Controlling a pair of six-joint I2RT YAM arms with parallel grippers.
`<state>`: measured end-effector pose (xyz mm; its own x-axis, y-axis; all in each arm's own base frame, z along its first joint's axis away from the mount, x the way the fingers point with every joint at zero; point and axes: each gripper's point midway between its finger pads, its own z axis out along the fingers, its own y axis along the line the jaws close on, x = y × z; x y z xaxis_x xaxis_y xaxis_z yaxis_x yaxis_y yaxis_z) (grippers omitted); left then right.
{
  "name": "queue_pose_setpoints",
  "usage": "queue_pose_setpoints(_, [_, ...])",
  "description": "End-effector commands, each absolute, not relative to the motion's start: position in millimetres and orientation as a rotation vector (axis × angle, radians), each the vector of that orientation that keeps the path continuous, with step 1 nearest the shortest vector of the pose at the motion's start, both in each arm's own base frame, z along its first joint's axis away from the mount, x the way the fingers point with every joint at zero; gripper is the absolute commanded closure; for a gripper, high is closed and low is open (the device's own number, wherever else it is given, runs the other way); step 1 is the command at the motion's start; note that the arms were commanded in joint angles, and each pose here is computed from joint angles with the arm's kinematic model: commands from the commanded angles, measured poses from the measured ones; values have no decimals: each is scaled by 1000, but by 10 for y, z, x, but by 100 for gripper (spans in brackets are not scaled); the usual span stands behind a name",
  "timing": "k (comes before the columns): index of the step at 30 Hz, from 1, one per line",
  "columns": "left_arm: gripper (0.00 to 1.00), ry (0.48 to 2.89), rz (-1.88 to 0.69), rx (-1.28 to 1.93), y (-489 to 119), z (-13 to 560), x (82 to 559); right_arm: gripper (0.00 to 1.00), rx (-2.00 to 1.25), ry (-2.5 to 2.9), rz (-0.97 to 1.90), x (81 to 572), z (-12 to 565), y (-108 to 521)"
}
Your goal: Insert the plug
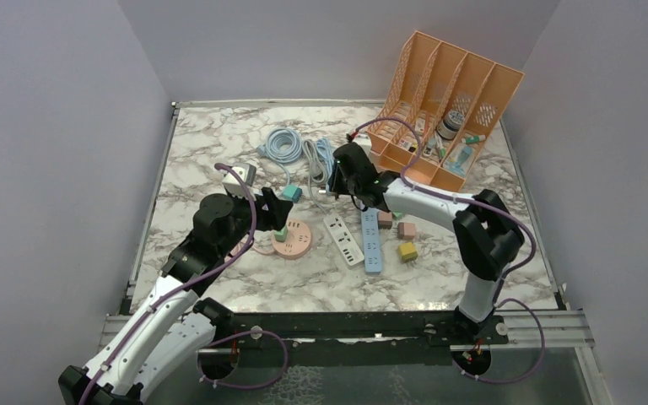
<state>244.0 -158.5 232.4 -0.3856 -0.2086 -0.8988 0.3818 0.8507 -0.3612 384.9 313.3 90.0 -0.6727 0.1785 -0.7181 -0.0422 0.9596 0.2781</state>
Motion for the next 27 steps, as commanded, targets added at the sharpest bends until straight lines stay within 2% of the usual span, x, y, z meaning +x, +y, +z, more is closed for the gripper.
queue_pose_setpoints(1, [31,1819,-715,179,-1709,2511,2403,89,-147,2079,605,3813,1585,3410])
queue_pose_setpoints(8, [28,1798,-1011,255,-2079,2693,2168,89,-438,1884,972,3128,2256,3549])
queue_pose_setpoints(20, [27,1713,-1361,377,-2409,3071,1817,88,-586,1541,1326,2288,3292,3417])
queue_pose_setpoints(27, [35,1633,-1586,408,-2583,3220,1701,88,-627,1483,1591,1913,3532,3471])
